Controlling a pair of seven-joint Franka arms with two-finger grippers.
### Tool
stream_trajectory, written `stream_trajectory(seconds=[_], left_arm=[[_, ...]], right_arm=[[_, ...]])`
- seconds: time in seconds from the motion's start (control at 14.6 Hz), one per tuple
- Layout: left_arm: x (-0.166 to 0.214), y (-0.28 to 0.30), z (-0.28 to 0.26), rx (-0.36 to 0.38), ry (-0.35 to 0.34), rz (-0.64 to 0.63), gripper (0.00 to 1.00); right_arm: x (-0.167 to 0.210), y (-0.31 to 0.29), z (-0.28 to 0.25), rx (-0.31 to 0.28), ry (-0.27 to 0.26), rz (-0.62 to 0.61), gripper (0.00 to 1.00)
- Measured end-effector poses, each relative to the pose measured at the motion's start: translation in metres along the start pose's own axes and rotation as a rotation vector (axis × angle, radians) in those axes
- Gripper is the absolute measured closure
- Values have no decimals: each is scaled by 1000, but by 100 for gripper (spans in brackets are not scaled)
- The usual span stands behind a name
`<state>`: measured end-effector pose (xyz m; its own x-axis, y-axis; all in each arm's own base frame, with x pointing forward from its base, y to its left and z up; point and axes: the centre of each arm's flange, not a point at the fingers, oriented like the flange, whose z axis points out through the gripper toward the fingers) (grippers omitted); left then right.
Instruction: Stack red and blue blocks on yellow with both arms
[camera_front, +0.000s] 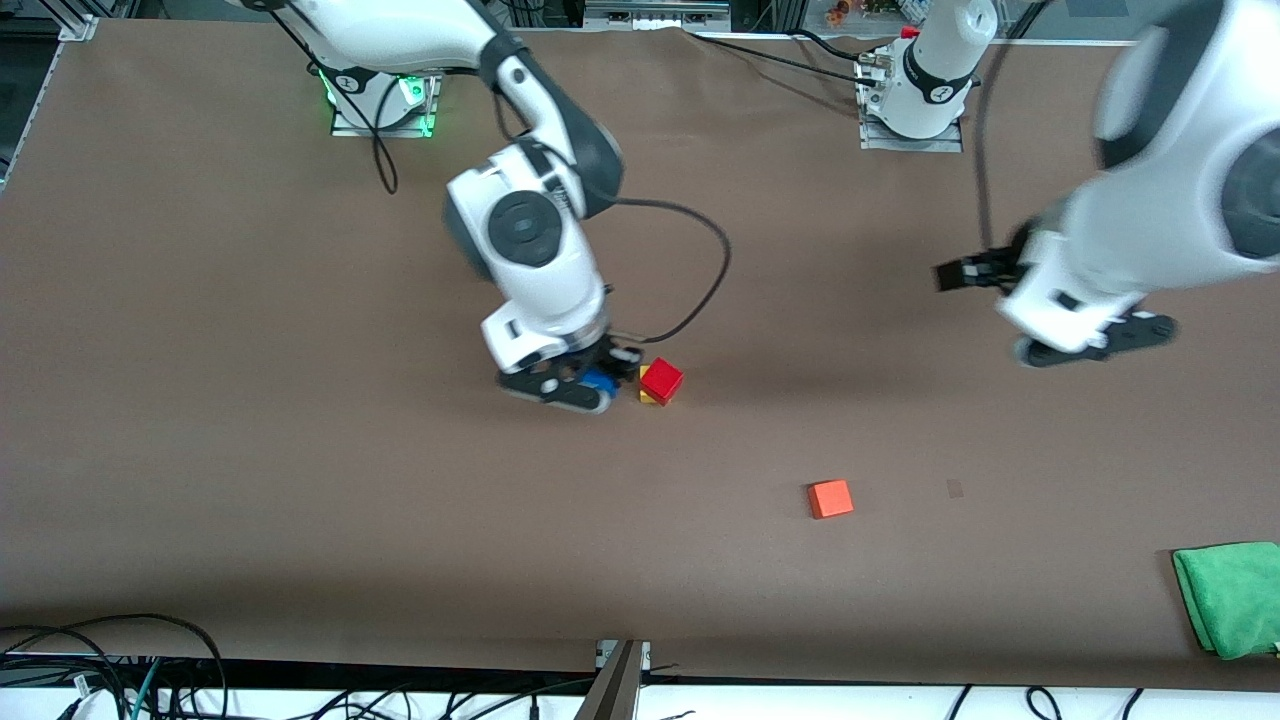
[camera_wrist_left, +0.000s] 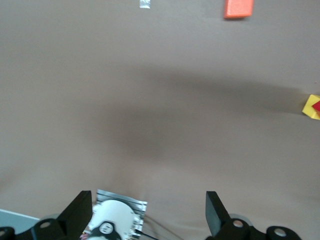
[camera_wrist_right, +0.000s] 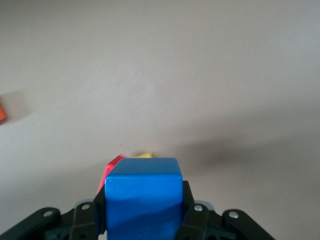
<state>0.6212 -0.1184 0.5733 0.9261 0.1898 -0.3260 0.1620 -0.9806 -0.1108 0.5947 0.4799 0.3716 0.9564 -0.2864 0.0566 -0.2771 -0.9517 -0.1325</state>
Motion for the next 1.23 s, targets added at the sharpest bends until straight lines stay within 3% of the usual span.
stream_trajectory(seconds=[0.27,0.62,1.23], left_arm=[[20,-61,0,-33,-13,52,0],[39,-119,12,-53,-26,124,0],[96,-125,87,-50,44,254,0]], right_arm=[[-33,-22,27,-6,-4,1,44],[-42,-29,48,-5,14,-13,44],[-45,-34,76,11,52,-7,44]])
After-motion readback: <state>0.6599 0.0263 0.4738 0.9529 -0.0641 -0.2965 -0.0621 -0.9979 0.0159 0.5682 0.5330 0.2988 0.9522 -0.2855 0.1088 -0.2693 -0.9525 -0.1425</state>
